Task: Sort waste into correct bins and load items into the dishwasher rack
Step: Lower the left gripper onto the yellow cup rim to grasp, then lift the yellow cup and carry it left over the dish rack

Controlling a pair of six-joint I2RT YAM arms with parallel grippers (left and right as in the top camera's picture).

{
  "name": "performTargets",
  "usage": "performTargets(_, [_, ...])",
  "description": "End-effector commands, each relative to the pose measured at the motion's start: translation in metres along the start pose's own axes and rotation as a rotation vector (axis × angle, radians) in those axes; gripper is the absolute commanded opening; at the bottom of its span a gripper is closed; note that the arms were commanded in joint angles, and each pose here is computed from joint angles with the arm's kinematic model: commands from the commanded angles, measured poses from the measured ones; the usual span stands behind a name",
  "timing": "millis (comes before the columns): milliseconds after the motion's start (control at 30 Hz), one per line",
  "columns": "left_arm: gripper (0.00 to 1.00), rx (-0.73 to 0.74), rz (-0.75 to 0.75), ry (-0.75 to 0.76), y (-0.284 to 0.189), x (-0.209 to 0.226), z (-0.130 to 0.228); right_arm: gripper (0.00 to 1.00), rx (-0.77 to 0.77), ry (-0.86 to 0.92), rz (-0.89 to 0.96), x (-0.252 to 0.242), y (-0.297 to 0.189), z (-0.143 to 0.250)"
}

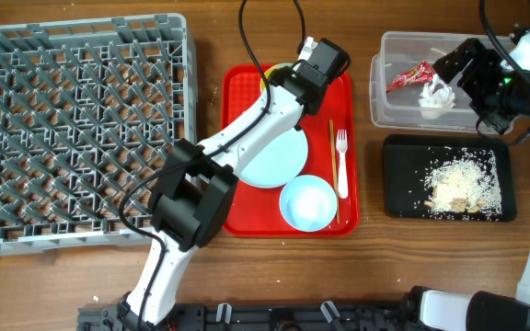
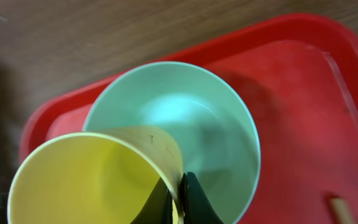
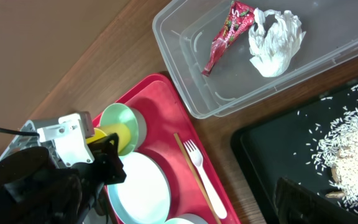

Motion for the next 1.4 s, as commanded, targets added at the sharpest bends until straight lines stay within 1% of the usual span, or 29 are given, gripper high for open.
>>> performTargets(0, [0.04,-0.027,-0.228,0.124,-0.011,-0.001,-0.005,1.00,-0.004,-0.014,0.013,-0.001,0.002,-0.001])
performTargets(100, [0.04,-0.042,-0.371,0.205,-0.021,-0.006,-0.008,1.00,-0.004,-0.014,0.012,-0.001,0.002,-0.001])
performTargets(133, [0.04,-0.048,-0.395,0.239,-0.025,-0.011,-0.009,1.00,-0.004,-0.013,0.012,-0.001,0.002,-0.001])
performTargets(200, [0.04,-0.055,-0.402,0.274,-0.030,-0.016,-0.010,1.00,-0.004,-0.014,0.012,-0.001,0.002,-0.001])
performTargets(267, [0.04,-0.071,-0.396,0.274,-0.037,-0.020,-0.012,1.00,-0.004,-0.014,0.012,-0.001,0.002,-0.001])
performTargets(367, [0.04,-0.112,-0.392,0.221,-0.055,-0.015,-0.019,1.00,-0.004,-0.014,0.012,-0.001,0.002,-0.001])
performTargets(433, [0.04,-0.151,-0.392,0.132,-0.075,0.001,-0.025,1.00,-0.004,-0.013,0.012,-0.001,0.002,-0.001])
performTargets(533, [0.04,-0.177,-0.384,-0.019,-0.101,0.036,-0.029,1.00,-0.004,-0.013,0.012,-0.001,0.002,-0.001])
performTargets(600, [0.04,-0.163,-0.309,-0.139,-0.116,0.069,-0.025,1.00,-0.004,-0.014,0.012,-0.001,0.002,-0.001])
performTargets(700, [0.04,-0.122,-0.201,-0.395,-0.129,0.129,-0.012,1.00,-0.004,-0.014,0.012,-0.001,0.002,-0.001])
performTargets(767, [0.04,-0.095,-0.101,-0.492,-0.135,0.162,-0.002,1.00,-0.004,-0.013,0.013,-0.001,0.002,-0.001])
performTargets(833, [0.04,-0.069,-0.022,-0.563,-0.137,0.195,0.010,1.00,-0.004,-0.013,0.012,-0.001,0.002,-0.001])
performTargets(933, [0.04,-0.006,0.025,-0.696,-0.131,0.241,0.035,1.00,-0.004,-0.013,0.012,-0.001,0.002,-0.001])
performTargets(1033, [0.04,0.033,0.167,-0.812,-0.123,0.278,0.058,1.00,-0.004,-0.014,0.012,-0.001,0.002,-0.001])
performTargets(1100, [0.04,0.038,0.216,-0.904,-0.121,0.302,0.074,1.00,-0.004,-0.014,0.012,-0.001,0.002,-0.001])
performTargets(1167, [0.04,0.029,0.253,-0.952,-0.122,0.318,0.084,1.00,-0.004,-0.013,0.012,-0.001,0.002,-0.001])
performTargets(1267, [0.04,0.001,0.371,-1.052,-0.120,0.347,0.108,1.00,-0.004,-0.013,0.013,-0.001,0.002,-0.001])
performTargets(1367, [0.04,-0.021,0.459,-1.103,-0.110,0.358,0.126,1.00,-0.004,-0.013,0.013,-0.001,0.002,-0.001])
Point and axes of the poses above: each gripper's point midway between its finger pads, its own y axis out along the fingers, its own x axis along the line the jaws close on, z = x × y, the point moved 10 cm from there along -y, back along the fingers, and after that the axes turned 11 degrees about y, right-handed, at the moved point
